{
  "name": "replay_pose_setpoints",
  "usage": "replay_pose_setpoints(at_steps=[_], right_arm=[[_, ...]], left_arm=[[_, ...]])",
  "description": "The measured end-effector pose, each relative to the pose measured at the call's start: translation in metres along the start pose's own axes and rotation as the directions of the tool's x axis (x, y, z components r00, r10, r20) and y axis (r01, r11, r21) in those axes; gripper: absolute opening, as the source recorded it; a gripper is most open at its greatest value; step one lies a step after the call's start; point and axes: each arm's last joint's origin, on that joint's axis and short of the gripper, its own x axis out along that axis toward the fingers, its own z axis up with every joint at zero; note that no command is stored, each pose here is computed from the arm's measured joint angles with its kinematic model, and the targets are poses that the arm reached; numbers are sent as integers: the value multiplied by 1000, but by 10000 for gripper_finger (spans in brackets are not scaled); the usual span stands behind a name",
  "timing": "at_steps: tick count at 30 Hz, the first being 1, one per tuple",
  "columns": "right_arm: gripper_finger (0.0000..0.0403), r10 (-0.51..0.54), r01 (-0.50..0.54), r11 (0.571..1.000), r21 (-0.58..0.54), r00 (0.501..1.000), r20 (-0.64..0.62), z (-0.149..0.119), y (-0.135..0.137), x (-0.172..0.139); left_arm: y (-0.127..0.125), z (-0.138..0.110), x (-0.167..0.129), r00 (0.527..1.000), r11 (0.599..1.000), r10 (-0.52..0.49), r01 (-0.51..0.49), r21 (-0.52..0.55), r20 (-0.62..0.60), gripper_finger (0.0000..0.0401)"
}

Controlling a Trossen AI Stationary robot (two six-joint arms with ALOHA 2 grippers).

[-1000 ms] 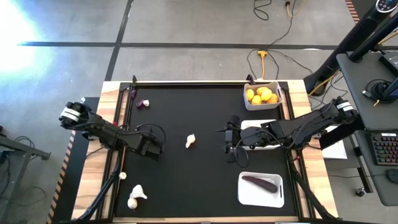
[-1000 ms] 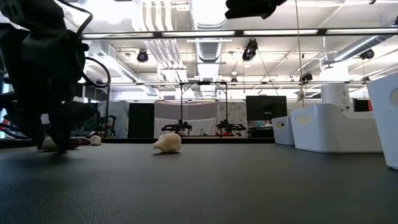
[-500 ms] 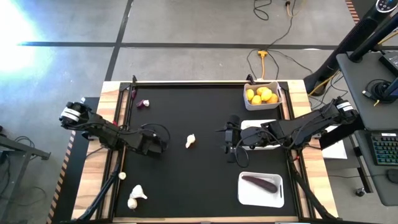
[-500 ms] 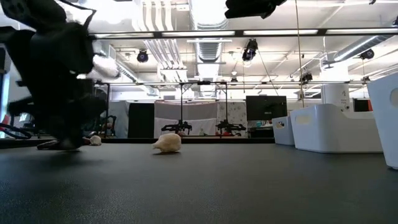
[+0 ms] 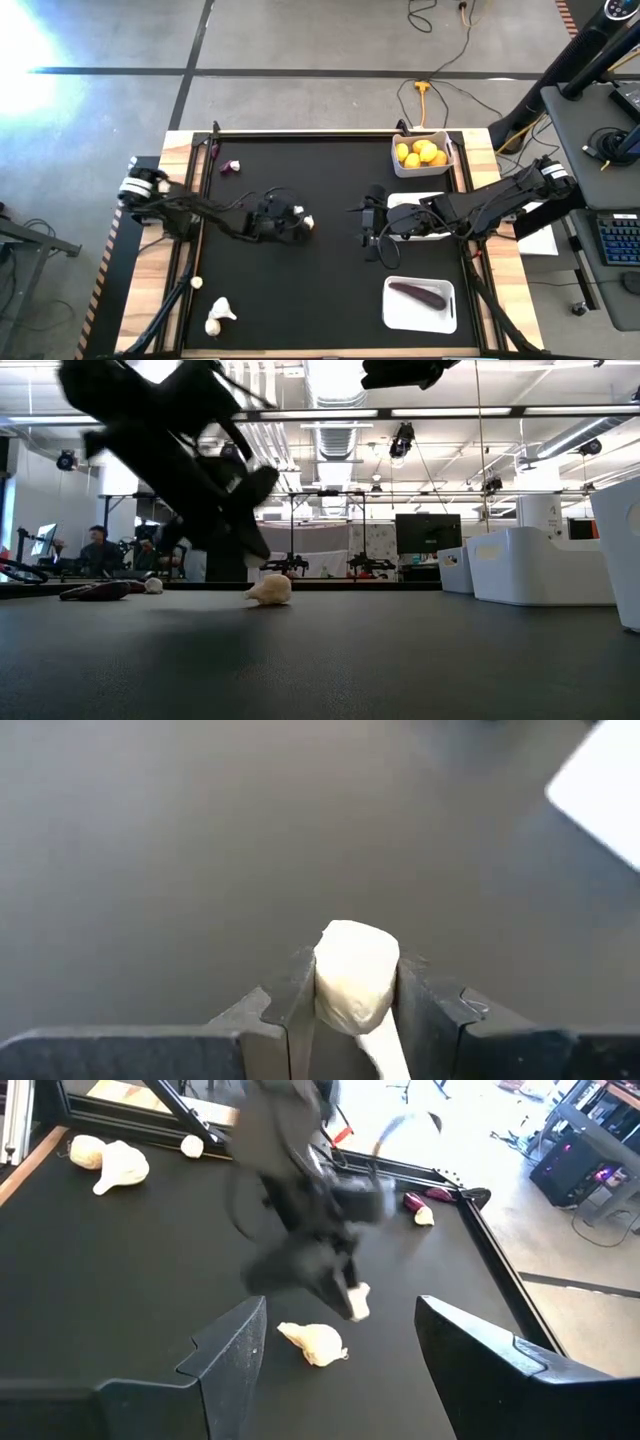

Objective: Sort produce into baskets
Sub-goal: Move the garlic to the center of the table, then put the garlic into the top white bin

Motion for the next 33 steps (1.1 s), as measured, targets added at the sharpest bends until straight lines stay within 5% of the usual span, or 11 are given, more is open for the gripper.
replay_pose_setpoints(at_steps=[8, 18, 27, 33], right_arm=[[250, 1, -1, 1000, -17, 1000, -13, -4, 1, 1], [247, -15, 15, 1000, -24, 1000, -18, -6, -4, 3], [258, -10, 8, 999, -53, 999, -30, -17, -2, 9], [271, -88, 89, 996, -22, 995, 47, -24, -16, 51]], left_arm=[[14, 11, 58, 993, 995, 94, -97, -33, -73, 96], [1, 14, 68, 997, 998, 61, -61, 7, -45, 162], [-6, 29, 27, 999, 995, -22, 26, 96, -37, 224], [-7, 31, -30, 997, 991, -70, 67, 118, 20, 228]])
